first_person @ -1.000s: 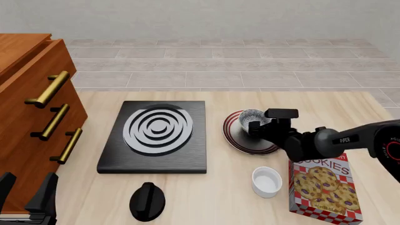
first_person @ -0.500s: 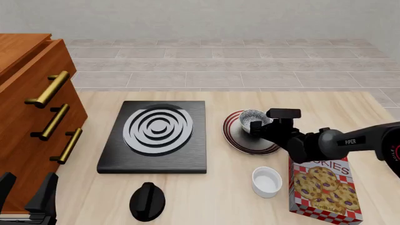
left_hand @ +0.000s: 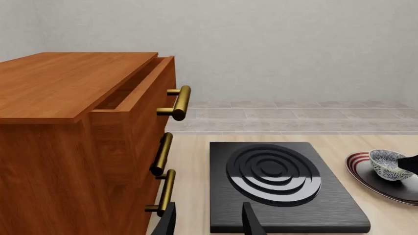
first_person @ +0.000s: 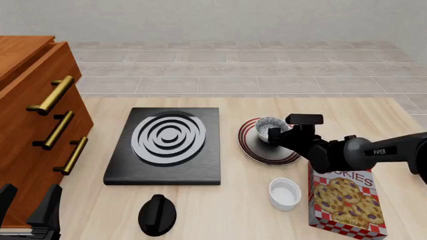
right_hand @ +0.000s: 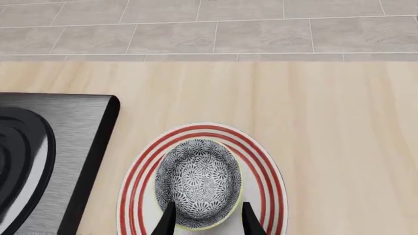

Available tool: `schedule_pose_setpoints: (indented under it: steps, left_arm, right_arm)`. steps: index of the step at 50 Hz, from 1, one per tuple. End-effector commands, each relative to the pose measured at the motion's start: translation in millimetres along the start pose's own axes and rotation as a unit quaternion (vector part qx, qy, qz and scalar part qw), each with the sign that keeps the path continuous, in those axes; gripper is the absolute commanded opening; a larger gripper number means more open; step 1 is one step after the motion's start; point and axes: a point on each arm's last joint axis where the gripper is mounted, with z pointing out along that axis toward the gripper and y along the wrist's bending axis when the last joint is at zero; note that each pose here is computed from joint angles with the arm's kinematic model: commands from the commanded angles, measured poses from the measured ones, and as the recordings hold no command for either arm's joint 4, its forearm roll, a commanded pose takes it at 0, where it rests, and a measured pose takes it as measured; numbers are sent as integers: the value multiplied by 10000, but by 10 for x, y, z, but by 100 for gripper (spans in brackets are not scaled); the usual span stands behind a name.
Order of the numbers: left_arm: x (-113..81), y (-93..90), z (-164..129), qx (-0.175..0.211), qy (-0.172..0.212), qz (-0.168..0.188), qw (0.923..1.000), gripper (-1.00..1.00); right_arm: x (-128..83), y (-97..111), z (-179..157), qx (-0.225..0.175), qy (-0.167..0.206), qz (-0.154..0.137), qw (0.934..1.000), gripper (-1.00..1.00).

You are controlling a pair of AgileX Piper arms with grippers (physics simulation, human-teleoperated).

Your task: Pick the akita bowl next to the ramekin and place it on the plate.

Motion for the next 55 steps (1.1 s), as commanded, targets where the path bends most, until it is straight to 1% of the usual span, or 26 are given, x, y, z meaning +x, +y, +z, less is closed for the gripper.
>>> schedule_pose_setpoints:
  steps: [1, 20, 43, 55]
  left_arm:
    - [0, 0, 0, 0, 0, 0, 10000, 100]
    - [0, 0, 0, 0, 0, 0, 10000, 100]
    - [0, 0, 0, 0, 0, 0, 10000, 100]
    - [0, 0, 0, 0, 0, 0, 10000, 100]
  right_arm:
    - [-21, -2, -33, 4, -17, -14, 10000, 100]
    - [-36, 2, -86, 0, -24, -38, 10000, 100]
    - [-102, 19, -208, -17, -89, -74, 9999, 100]
    - [-208, 28, -370, -33, -272, -139, 9995, 100]
